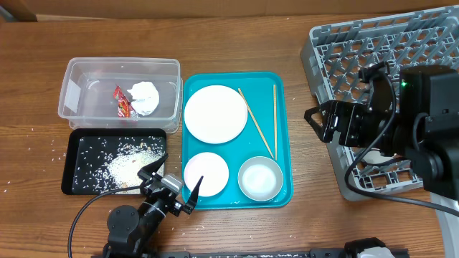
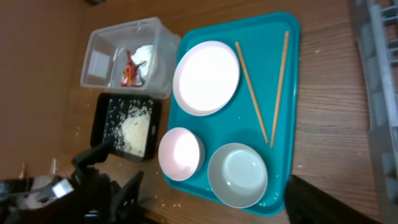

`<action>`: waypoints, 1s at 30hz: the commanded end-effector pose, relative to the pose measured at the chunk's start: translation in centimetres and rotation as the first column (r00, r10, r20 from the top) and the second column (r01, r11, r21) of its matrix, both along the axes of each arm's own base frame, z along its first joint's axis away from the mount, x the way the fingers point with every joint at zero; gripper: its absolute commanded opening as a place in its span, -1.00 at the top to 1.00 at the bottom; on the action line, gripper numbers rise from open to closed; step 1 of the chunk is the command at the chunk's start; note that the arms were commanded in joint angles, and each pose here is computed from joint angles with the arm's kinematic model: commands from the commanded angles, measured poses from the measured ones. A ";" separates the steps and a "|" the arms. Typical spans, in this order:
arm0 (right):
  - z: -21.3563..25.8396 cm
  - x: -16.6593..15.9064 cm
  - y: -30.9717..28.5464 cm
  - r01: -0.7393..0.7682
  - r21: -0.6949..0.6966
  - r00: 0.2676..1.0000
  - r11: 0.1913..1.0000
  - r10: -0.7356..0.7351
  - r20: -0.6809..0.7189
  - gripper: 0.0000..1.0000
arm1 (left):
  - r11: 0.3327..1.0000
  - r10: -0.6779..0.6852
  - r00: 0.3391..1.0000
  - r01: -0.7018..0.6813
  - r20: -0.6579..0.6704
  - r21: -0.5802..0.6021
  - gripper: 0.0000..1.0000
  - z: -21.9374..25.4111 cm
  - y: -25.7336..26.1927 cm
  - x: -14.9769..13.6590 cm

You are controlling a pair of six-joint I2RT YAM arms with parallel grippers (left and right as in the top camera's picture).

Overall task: Sort waste into correct bins and load items into the dishwasher
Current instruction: 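Grasp the wooden chopsticks on the teal tray with the right gripper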

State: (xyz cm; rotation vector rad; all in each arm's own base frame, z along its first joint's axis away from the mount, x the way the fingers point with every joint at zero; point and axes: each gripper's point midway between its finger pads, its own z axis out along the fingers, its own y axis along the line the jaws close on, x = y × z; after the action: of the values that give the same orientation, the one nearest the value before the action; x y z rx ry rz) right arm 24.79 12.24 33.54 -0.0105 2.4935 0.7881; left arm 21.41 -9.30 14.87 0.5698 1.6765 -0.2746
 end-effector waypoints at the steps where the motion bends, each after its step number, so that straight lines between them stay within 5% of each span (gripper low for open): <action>1: -1.5 -0.6 2.0 -0.078 -0.001 0.995 0.997 0.078 -0.063 -0.70 | 1.000 -0.008 1.000 0.008 0.015 0.005 -1.00 0.1 0.0 0.0; 7: -10.5 -1.0 6.3 -0.165 -0.152 0.962 0.975 0.125 -0.241 -0.61 | 1.000 -0.008 1.000 0.008 0.015 0.005 -0.99 0.1 0.0 0.0; 11: -15.7 2.2 6.3 -0.127 -0.338 0.972 0.933 0.050 -0.228 -0.21 | 1.000 -0.008 1.000 0.008 0.015 0.005 -1.00 0.1 0.0 0.0; 14: -19.3 5.9 6.7 -0.122 -0.430 0.980 0.894 0.040 -0.196 -0.09 | 1.000 -0.008 1.000 0.008 0.015 0.005 -1.00 0.1 0.0 0.0; 19: -24.5 8.9 8.2 -0.217 -0.486 0.970 0.846 0.133 -0.203 0.03 | 1.000 -0.008 1.000 0.008 0.015 0.005 -1.00 0.1 0.0 0.0; 30: -33.1 9.1 8.5 -0.316 -0.518 0.927 0.795 0.142 -0.347 0.28 | 1.000 -0.008 1.000 0.008 0.015 0.005 -1.00 0.1 0.0 0.0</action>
State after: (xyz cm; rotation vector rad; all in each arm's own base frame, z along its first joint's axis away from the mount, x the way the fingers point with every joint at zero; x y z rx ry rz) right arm 33.92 20.66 1.40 -0.4300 2.9448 0.0954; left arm 21.39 -9.34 14.84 0.5719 1.6757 -0.2773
